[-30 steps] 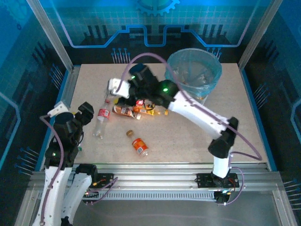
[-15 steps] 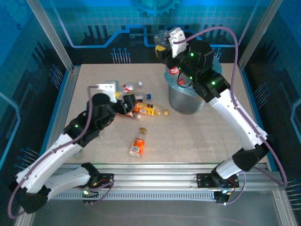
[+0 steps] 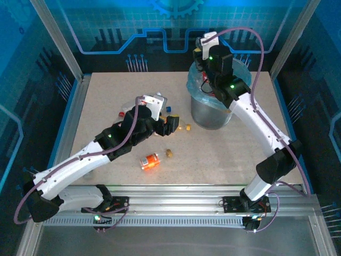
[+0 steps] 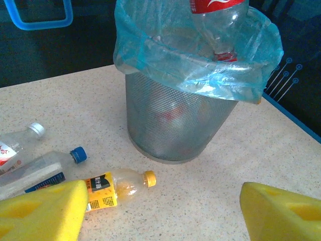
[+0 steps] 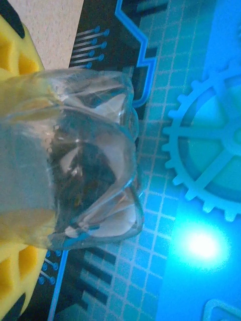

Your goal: Put the plastic bottles in the bin

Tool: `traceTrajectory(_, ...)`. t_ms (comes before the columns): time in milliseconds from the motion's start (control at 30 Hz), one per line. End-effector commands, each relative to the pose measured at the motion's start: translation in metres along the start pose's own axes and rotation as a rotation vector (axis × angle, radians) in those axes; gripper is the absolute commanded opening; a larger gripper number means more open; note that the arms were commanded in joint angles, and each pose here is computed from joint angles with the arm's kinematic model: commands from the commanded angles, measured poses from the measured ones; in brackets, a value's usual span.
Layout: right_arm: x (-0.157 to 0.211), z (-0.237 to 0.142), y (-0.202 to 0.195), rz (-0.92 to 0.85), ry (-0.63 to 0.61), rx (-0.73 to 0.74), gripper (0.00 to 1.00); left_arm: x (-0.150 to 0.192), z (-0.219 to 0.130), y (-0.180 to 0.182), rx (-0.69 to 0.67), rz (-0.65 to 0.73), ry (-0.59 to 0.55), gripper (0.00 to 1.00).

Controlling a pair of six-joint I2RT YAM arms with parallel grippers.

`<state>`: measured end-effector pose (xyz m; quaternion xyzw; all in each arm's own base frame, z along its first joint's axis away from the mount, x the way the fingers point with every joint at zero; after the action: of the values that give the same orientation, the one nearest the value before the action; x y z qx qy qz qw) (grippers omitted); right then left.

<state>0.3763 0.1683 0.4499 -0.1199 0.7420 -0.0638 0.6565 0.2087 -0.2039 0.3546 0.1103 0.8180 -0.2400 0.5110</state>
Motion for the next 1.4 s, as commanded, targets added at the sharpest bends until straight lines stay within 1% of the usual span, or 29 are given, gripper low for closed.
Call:
traceTrajectory(0,0.008,0.011,-0.010,0.029,0.004,0.093,0.39,0.008,0.000,0.004,-0.011,0.014,0.000,0.81)
traceTrajectory(200,0.033,0.020,-0.011,0.015,0.062,0.118,0.41,0.018,0.003,0.008,-0.034,0.018,0.010,0.84)
traceTrajectory(400,0.058,0.018,-0.014,0.027,0.108,0.138,0.57,0.020,0.008,0.008,-0.048,0.008,0.022,0.87)
traceTrajectory(667,0.089,0.006,-0.022,0.070,0.154,0.149,0.64,0.021,0.012,0.008,-0.061,-0.003,0.030,0.88)
traceTrajectory(900,0.093,-0.001,-0.029,0.111,0.155,0.138,0.73,0.021,0.016,0.007,-0.062,-0.009,0.034,0.89)
traceTrajectory(1067,0.084,-0.005,-0.031,0.141,0.129,0.118,0.72,0.020,0.019,0.006,-0.064,-0.009,0.038,0.89)
traceTrajectory(1200,0.076,-0.002,-0.031,0.158,0.121,0.107,0.66,0.021,0.021,0.005,-0.061,-0.010,0.043,0.89)
traceTrajectory(1267,0.076,0.003,-0.031,0.158,0.137,0.125,0.61,0.022,0.022,0.005,-0.062,-0.010,0.047,0.89)
traceTrajectory(1367,0.082,0.014,-0.035,0.169,0.211,0.149,0.60,0.023,0.022,0.006,-0.065,-0.009,0.049,0.89)
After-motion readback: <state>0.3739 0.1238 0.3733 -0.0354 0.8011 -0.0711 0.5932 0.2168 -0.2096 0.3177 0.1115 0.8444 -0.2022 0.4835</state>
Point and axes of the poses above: each hand's point on the last joint's axis, 136 mm out from that joint toward the fingers, its own z axis out along the fingers, its own y axis along the line the jaws close on, x = y × z, the point moved 10 cm from there along -z, back along the fingers, and after that the axes turned 6 degrees about -z, right-handed, at the moved point
